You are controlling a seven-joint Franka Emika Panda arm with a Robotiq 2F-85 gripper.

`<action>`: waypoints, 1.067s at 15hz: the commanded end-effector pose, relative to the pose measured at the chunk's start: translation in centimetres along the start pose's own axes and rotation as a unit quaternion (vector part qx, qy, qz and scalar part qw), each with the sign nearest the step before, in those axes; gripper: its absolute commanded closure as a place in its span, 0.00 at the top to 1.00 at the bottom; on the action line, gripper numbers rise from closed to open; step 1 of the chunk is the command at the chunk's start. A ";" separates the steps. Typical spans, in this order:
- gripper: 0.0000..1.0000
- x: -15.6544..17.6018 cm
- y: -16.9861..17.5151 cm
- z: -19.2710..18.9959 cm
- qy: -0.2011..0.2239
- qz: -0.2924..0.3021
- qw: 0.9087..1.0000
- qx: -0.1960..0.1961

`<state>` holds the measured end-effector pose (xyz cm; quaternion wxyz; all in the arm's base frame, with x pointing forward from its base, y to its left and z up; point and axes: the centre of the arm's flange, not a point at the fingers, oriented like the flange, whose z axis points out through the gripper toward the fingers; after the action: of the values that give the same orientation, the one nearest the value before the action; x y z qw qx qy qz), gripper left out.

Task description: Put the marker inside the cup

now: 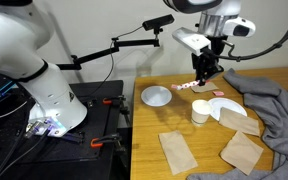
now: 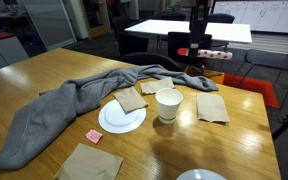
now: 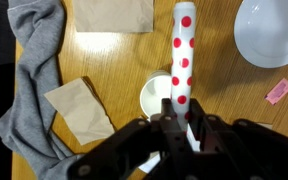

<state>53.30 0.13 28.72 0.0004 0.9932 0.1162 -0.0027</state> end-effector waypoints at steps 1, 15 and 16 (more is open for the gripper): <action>0.05 0.5 0.6 0.2 0.016 -0.065 0.998 0.012; 0.05 2.8 -0.1 0.0 0.132 -0.418 0.895 0.079; 0.05 2.9 -0.2 0.1 0.144 -0.434 0.885 0.082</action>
<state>55.32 1.29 28.99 -0.0846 0.8626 0.4896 0.0950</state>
